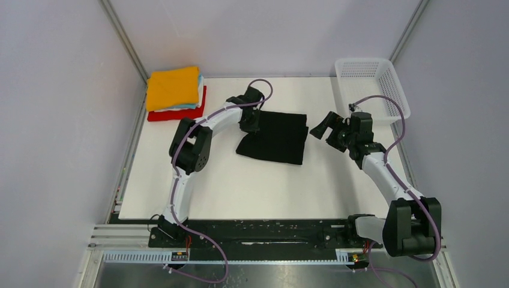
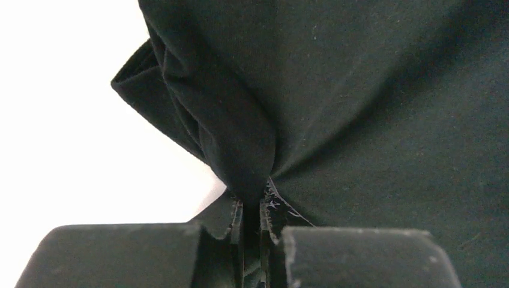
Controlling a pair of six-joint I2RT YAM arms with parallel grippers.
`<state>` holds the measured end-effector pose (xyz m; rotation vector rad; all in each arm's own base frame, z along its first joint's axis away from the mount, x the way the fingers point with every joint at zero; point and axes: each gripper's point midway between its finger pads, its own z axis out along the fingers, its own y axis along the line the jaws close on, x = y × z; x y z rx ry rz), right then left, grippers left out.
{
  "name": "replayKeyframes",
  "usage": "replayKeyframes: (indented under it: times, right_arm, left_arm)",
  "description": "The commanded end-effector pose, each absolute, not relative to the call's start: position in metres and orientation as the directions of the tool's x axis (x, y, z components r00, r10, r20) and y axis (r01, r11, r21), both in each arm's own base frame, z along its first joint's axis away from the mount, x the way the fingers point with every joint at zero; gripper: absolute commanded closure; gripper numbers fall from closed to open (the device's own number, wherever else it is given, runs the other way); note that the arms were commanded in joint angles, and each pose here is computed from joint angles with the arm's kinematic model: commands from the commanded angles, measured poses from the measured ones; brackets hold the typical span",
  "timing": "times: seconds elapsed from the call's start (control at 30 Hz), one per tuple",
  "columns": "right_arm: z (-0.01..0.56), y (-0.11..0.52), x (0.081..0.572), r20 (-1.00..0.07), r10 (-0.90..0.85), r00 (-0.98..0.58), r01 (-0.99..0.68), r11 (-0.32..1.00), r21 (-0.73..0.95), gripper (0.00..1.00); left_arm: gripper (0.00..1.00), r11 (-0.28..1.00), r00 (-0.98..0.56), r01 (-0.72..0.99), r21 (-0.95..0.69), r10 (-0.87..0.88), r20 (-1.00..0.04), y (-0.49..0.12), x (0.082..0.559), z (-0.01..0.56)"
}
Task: Fold and stack the t-shirts
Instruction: Put the neatly folded tshirt into the corner of the board with the left arm
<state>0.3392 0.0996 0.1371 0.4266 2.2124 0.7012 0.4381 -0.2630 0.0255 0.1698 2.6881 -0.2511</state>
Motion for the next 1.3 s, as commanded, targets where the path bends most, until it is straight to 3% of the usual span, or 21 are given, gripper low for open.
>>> replayKeyframes:
  times: [0.0,0.13,0.37,0.77,1.27]
  right_arm:
    - [0.144,0.088,0.341,-0.628,0.477,-0.615,0.069,0.825,0.561,0.01]
    - [0.146,0.084,0.339,-0.643,0.478,-0.599,0.075,0.832,0.549,0.0]
    - [0.148,0.074,0.337,-0.672,0.472,-0.57,0.098,0.852,0.515,0.01]
    - [0.157,0.056,0.332,-0.724,0.47,-0.505,0.146,0.873,0.465,0.01]
    - [0.159,0.048,0.332,-0.746,0.465,-0.477,0.168,0.881,0.442,0.0]
  left_arm:
    - [1.0,0.987,-0.864,0.139,0.075,0.158,-0.479,-0.228,0.457,0.039]
    - [1.0,0.952,-0.804,0.061,0.301,0.226,-0.55,-0.187,0.483,0.075]
    - [1.0,0.876,-0.724,-0.026,0.482,0.316,-0.613,-0.129,0.52,0.128]
    - [1.0,0.814,-0.612,-0.142,0.563,0.375,-0.696,-0.06,0.574,0.216]
    - [1.0,0.79,-0.507,-0.198,0.58,0.424,-0.751,-0.032,0.588,0.302]
